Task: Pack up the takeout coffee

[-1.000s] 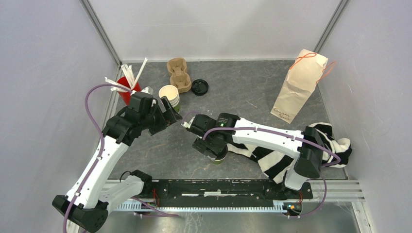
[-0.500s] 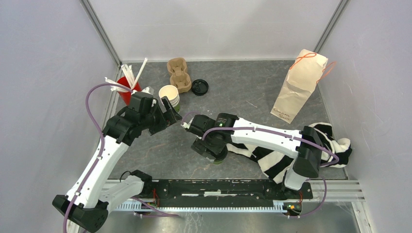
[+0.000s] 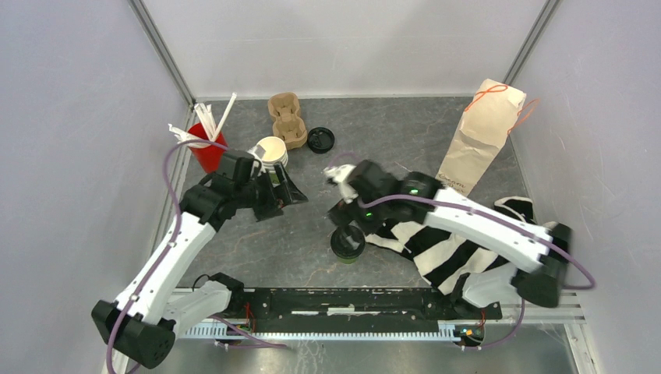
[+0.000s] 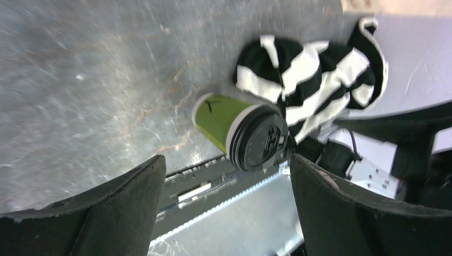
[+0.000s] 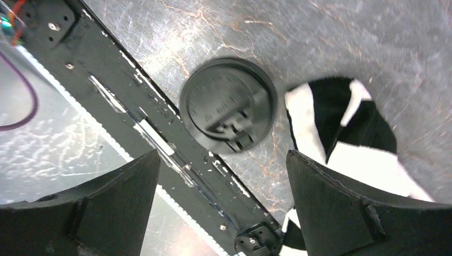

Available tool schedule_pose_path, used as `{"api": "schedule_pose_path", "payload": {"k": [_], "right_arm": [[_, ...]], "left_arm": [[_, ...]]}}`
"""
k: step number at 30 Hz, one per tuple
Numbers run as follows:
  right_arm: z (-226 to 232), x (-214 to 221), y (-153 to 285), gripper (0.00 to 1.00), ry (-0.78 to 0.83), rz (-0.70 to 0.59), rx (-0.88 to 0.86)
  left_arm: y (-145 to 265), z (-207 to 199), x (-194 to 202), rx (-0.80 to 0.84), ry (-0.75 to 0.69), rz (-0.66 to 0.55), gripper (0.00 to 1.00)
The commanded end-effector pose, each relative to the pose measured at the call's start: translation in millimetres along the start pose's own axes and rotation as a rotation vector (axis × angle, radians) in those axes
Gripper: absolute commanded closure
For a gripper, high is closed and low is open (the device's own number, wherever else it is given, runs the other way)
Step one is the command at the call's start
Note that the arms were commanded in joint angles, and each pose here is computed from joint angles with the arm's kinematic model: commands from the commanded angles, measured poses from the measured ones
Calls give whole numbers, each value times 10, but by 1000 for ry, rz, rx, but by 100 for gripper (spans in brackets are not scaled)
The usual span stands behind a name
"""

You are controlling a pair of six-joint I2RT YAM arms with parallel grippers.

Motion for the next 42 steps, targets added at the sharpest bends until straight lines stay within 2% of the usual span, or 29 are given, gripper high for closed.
{"api": "schedule_pose_path", "payload": {"k": [1,4,8,9,14,17,20,22,34,42], "right_arm": [[-207,8,21,5,-142,-171,-247],[-381,69,-47,5,-218,-229,-328],[-465,141,-182,10,-294,-252,-466],[-475,156,-208,11,-305,-254,-481],[-513,172,-262,15,-318,-270,-485],[-524,193,-308,19,-317,-259,-486],[-523,217,-350,24,-322,-243,-502],[-532,237,-380,27,-327,-231,-501],[-561,271,-490,38,-328,-222,-501],[-574,327,-546,43,-334,-210,-504]], "left_arm": [[-251,-103,194,251,27,200,10],[-400,-96,380,241,34,269,16],[-552,-30,650,221,81,335,34],[-580,-7,718,223,100,346,39],[-644,17,844,246,147,336,50],[-661,19,855,258,145,340,50],[-679,6,846,258,139,350,44],[-673,-18,825,261,133,339,43],[-734,-38,794,241,125,345,54],[-726,-46,811,248,114,348,51]]}}
Point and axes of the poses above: each gripper's point midway between its finger pads, its own y axis back along the fingers, its own z axis along the line the jaws close on, x = y × z, the point moved 9 cm from there along y, back along the fingers, and after that the axes turned 7 degrees about -y, right-handed, at the moved point
